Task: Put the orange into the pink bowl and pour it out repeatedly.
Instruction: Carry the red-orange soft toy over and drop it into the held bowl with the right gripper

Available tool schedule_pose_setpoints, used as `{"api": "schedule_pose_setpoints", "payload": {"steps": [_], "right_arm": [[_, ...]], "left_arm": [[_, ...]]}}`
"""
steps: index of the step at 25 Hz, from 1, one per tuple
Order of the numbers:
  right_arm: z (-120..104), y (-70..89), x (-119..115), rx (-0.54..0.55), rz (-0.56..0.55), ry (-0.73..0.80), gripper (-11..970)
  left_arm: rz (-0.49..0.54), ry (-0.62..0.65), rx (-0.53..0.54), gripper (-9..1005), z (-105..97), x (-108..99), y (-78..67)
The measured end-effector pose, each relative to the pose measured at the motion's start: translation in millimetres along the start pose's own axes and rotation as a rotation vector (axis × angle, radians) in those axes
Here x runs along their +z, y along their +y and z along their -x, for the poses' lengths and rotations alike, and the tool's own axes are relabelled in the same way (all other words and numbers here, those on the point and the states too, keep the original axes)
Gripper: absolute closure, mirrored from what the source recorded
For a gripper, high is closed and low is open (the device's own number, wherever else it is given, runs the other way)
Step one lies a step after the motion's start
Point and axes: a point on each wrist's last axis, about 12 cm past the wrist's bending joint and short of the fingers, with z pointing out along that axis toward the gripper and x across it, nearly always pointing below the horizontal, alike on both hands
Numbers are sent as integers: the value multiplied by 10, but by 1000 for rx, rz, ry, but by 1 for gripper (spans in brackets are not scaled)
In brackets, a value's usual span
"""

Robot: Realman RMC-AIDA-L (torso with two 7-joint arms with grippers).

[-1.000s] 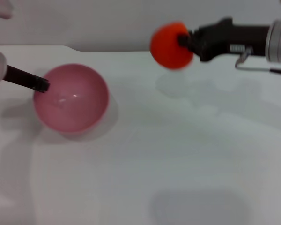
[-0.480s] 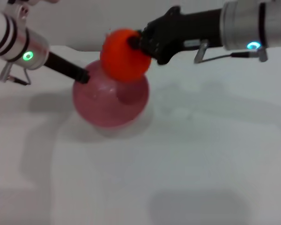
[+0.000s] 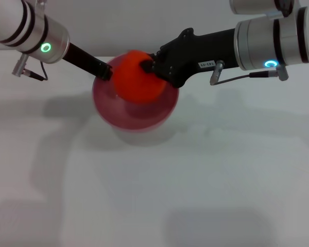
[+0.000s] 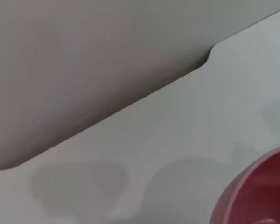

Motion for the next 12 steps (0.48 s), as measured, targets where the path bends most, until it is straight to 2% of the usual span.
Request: {"api": "schedule_pose_setpoints", "payload": {"steps": [7,12], "right_arm": [[23,-26,-1,-8,-18,-10,917],[41,-50,-5,-10,-42,-24,756]], "left_arm": [[-10,4,8,961,7,13,-34],[-9,10,-2,958,-37,20,-15]]}}
